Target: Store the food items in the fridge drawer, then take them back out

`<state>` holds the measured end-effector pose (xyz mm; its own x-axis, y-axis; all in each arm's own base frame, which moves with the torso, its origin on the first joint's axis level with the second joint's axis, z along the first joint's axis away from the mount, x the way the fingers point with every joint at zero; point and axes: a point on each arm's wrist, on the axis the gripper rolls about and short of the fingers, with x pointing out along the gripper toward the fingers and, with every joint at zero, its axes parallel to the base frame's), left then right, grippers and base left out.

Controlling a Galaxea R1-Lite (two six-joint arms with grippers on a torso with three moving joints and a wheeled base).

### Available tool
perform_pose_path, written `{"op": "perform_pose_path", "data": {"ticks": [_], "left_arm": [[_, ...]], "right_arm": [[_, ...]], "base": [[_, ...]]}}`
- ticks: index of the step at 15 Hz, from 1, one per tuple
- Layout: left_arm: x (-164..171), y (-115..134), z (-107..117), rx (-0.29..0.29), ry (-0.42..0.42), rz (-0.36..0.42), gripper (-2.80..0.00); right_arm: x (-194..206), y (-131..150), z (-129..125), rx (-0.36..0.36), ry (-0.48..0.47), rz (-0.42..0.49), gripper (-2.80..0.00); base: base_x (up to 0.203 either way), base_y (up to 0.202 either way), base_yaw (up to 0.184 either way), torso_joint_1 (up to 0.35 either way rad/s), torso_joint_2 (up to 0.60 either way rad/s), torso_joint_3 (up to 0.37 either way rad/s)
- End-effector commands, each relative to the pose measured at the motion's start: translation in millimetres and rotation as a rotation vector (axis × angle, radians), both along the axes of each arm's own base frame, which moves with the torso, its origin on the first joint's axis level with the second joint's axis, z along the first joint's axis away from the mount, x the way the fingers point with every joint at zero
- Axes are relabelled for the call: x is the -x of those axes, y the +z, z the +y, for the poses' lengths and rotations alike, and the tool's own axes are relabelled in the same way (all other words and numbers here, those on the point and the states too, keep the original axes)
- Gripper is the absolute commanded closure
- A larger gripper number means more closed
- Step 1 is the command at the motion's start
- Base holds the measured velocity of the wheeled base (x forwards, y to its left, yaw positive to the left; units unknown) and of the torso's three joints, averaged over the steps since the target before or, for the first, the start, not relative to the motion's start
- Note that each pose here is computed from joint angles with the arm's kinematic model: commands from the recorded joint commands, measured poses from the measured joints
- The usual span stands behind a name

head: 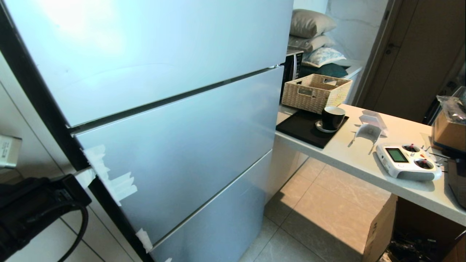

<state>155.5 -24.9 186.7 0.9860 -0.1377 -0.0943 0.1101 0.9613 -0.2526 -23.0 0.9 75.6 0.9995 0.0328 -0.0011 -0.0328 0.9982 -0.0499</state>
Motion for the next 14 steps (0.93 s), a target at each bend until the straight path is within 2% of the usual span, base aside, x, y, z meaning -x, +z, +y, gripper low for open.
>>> {"op": "perform_pose_path", "data": {"ticks": [1,5,10,11,12,13,14], "left_arm": [[9,2,-2,0.005,-0.026,-0.028,0.00],[37,-3,-9,0.008,-0.128,-0.056,0.00],[86,-17,-5,0.025,-0.376,-0.131,0.00],[95,-20,-2,0.026,-0.403,-0.133,0.00],[102,-25,0,0.020,-0.413,-0.095,0.00],[104,-27,2,0.010,-0.380,-0.044,0.00],[103,-21,4,0.001,-0.300,-0.033,0.00]], "right_arm": [[0,0,0,0.001,0.001,0.000,0.00],[0,0,0,0.001,0.001,0.000,0.00],[0,0,0,0.001,0.001,0.001,0.00],[0,0,0,0.001,0.001,0.000,0.00],[0,0,0,0.001,0.001,0.000,0.00],[0,0,0,0.001,0.001,0.000,0.00],[0,0,0,0.001,0.001,0.000,0.00]], "base": [[0.000,0.000,0.000,0.000,0.00,0.000],[0.000,0.000,0.000,0.000,0.00,0.000],[0.000,0.000,0.000,0.000,0.00,0.000],[0.000,0.000,0.000,0.000,0.00,0.000],[0.000,0.000,0.000,0.000,0.00,0.000],[0.000,0.000,0.000,0.000,0.00,0.000],[0.000,0.000,0.000,0.000,0.00,0.000]]}}
